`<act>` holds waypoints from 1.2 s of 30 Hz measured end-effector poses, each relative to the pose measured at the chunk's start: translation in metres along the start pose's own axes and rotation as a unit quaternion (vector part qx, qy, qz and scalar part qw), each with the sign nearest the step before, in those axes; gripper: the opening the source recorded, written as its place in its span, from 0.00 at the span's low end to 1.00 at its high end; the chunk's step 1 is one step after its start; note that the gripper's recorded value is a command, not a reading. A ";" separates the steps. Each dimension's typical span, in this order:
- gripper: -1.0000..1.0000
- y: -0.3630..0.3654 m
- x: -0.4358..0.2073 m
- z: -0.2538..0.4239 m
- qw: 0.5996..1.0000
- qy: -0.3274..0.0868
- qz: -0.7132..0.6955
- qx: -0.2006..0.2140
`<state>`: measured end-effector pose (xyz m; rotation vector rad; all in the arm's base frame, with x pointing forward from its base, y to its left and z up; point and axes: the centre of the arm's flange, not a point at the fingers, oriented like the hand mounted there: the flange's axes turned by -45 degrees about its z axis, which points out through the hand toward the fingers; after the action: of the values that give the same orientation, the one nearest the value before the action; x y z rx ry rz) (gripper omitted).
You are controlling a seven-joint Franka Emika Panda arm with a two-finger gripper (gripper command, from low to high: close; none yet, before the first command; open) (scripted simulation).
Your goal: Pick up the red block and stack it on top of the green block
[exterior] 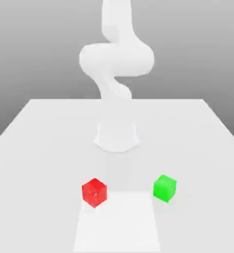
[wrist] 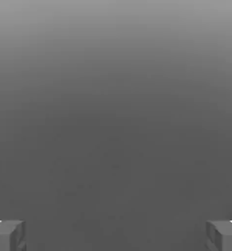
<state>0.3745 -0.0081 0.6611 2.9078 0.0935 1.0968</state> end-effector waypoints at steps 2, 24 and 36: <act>0.50 0.006 -0.017 0.052 0.998 -0.038 -0.040 0.000; 0.50 0.027 -0.350 0.336 0.872 -0.317 -0.340 0.154; 0.00 0.027 -0.371 0.356 0.871 -0.318 -0.340 0.154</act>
<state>0.3330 -0.0629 0.1514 2.8892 1.2355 -0.0017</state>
